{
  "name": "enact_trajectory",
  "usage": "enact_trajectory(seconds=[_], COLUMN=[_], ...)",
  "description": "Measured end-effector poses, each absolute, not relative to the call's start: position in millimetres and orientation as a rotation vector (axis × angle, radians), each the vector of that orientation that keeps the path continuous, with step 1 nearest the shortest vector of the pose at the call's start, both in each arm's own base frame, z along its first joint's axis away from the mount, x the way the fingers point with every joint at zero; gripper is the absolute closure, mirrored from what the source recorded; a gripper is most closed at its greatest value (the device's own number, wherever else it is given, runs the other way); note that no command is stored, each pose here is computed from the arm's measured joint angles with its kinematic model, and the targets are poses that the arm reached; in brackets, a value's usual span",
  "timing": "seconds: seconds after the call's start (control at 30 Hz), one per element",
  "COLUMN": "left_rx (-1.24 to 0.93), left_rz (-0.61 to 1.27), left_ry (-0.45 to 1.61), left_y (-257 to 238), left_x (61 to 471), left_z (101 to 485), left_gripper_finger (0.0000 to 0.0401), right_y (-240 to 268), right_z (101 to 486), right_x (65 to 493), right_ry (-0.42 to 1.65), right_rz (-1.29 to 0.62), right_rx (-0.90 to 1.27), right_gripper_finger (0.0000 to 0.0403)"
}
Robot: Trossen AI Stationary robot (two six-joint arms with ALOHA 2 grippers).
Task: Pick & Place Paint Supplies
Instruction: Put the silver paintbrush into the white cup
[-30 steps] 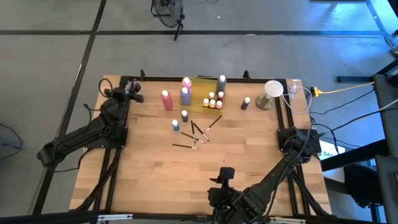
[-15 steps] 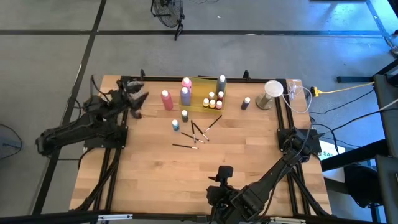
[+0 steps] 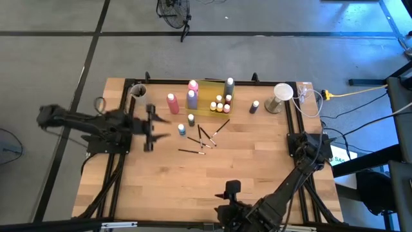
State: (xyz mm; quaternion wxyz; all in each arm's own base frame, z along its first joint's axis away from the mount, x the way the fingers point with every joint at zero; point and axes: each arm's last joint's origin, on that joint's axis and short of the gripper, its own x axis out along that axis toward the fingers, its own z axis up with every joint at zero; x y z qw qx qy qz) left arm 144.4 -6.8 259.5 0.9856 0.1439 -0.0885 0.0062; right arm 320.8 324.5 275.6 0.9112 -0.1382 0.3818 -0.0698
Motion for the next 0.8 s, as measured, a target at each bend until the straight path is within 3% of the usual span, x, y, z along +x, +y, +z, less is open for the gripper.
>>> enact_trajectory(seconds=[0.47, 0.8], left_rx=[0.623, 0.726], left_rz=[-0.011, 0.01], left_ry=[0.253, 0.781], left_y=[-101.2, -98.1], left_x=[214.5, 287.6], left_z=[220.2, 217.0], left_gripper_finger=[0.0201, 0.0215], right_y=[329.0, 329.7], right_z=[274.6, 274.6], right_x=[312.8, 312.4], right_ry=[0.818, 0.819], right_rz=[-0.095, -0.088], right_rx=[-0.362, -0.362], right_gripper_finger=[0.0169, 0.0169])
